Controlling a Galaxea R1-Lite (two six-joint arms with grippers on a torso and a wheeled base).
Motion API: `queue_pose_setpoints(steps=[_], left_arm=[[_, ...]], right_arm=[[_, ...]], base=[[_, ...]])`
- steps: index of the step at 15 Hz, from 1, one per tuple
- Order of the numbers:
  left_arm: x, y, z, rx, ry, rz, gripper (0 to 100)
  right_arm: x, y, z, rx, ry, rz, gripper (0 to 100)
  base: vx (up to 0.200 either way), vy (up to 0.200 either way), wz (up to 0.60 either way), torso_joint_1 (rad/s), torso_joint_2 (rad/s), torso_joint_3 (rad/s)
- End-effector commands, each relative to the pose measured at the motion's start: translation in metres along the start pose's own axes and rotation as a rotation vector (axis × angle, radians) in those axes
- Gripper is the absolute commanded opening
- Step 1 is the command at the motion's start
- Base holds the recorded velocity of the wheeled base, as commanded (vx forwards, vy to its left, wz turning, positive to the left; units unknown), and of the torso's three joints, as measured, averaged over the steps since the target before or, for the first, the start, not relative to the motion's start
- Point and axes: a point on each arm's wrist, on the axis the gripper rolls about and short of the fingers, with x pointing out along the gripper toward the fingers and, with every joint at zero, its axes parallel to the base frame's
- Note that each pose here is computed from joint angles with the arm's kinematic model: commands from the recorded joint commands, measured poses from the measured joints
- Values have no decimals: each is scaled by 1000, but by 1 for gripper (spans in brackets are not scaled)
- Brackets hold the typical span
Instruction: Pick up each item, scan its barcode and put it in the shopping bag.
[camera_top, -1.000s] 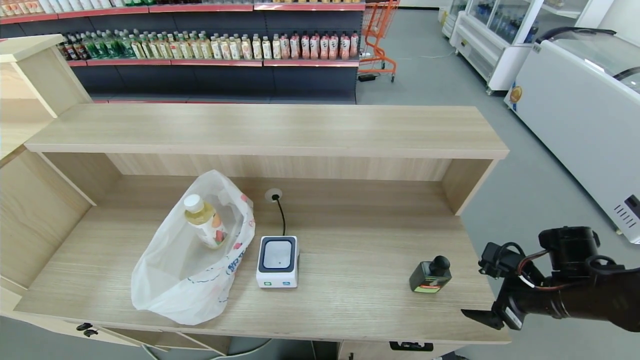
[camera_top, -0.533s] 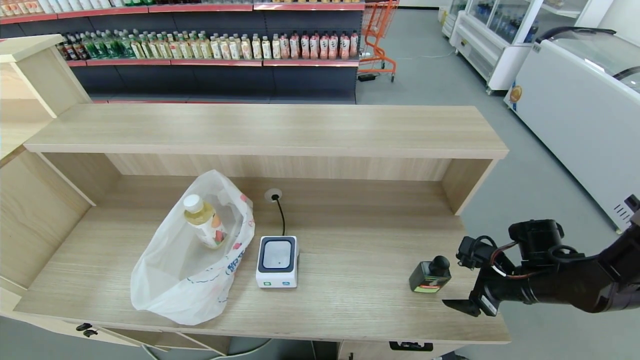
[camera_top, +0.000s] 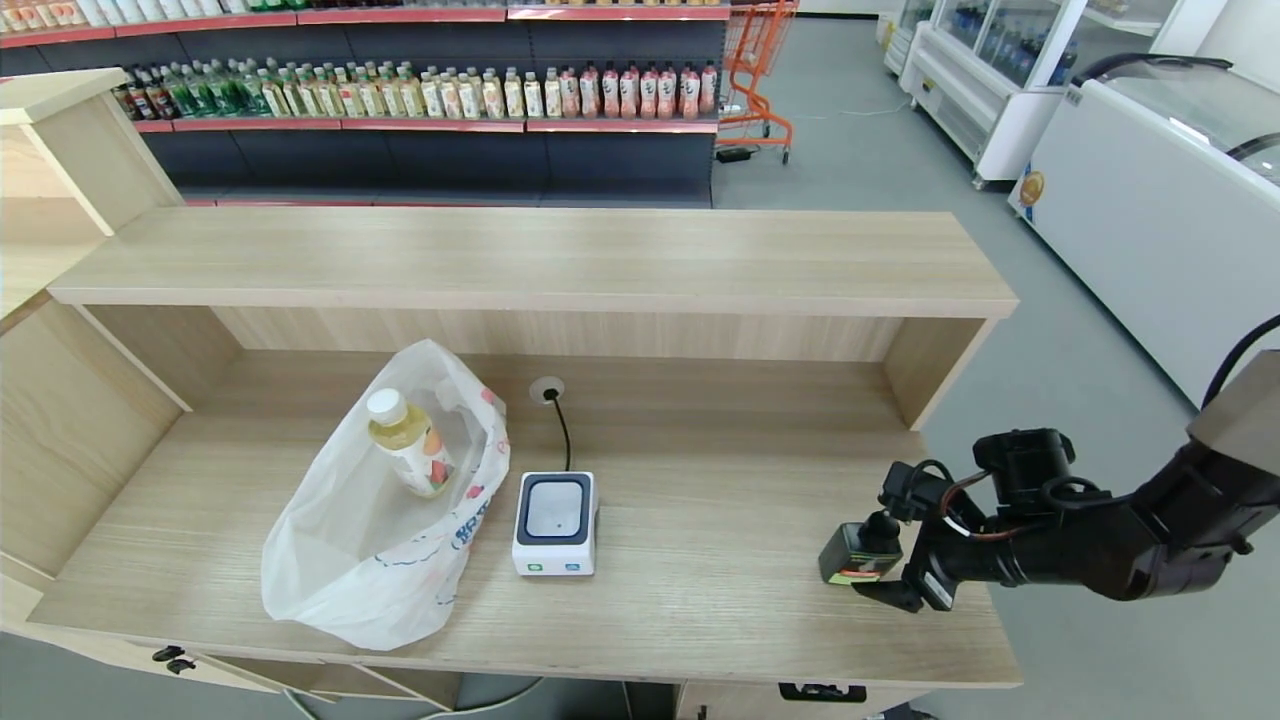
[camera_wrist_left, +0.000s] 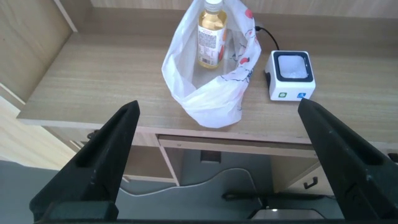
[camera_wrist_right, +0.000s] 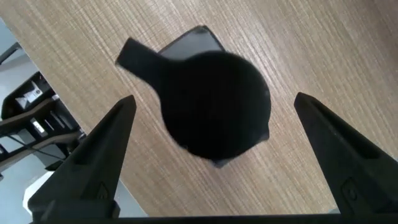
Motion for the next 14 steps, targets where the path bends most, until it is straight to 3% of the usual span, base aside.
queue_pose_setpoints(steps=[1,2,10,14], left_arm=[[0,0,0,0,0,0,100],[0,0,0,0,0,0,100],[0,0,0,0,0,0,100],[0,0,0,0,0,0,100]], right_arm=[[10,-1,0,-4,0,13,100],[13,-1,0,-8,-2,16,0],[17,0,1,-24,-44,22,0],[-31,-12,7,-49,-128,-144,0]], base=[[0,0,0,0,0,0],[0,0,0,0,0,0],[0,0,0,0,0,0],[0,0,0,0,0,0]])
